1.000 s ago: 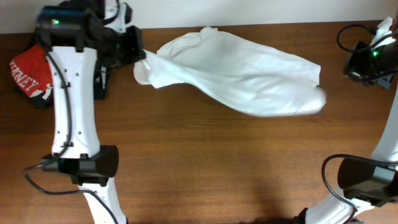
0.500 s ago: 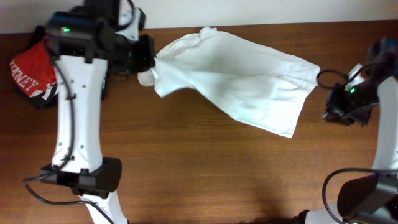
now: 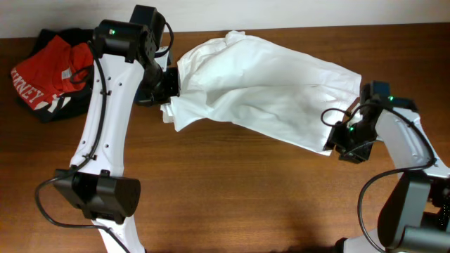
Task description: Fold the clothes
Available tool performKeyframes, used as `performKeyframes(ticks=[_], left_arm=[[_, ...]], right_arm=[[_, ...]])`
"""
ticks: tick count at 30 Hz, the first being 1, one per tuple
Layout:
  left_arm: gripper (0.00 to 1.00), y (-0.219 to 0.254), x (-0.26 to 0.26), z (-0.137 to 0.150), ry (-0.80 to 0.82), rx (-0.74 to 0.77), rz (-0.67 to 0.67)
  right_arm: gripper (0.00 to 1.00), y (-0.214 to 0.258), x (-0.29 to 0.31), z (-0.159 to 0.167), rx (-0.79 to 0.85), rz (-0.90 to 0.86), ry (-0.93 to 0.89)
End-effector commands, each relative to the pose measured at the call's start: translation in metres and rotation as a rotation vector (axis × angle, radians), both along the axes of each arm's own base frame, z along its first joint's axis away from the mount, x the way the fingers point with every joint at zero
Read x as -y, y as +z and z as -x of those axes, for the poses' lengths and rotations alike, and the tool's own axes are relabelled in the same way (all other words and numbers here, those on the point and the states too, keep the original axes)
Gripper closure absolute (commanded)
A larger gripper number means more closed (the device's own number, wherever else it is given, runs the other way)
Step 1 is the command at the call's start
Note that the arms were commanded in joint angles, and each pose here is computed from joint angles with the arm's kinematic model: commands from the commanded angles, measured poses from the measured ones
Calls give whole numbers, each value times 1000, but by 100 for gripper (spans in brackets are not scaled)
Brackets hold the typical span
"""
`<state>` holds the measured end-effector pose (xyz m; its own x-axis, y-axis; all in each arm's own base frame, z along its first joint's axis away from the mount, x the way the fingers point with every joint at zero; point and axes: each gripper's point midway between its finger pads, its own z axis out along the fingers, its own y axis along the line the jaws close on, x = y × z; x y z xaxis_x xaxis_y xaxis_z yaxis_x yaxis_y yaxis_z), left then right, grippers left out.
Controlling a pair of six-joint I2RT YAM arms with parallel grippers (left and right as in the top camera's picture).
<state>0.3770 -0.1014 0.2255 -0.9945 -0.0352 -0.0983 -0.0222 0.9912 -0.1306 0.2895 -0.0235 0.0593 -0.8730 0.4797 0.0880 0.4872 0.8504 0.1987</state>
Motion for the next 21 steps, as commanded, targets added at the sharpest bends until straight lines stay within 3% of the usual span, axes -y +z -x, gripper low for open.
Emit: performKeyframes(ticks=[1,6,21], left_arm=[[100,1,-6,0,-4,11,-29],[100,1,-10,-1,-1,15,-51],[100,1,-12,-2,-1,17,-58]], right_arm=[[49,-11,3,-3,27,22,-23],[54,-14,13,-27,122,70,-36],[52,-57,9,-20,-16,95,-63]])
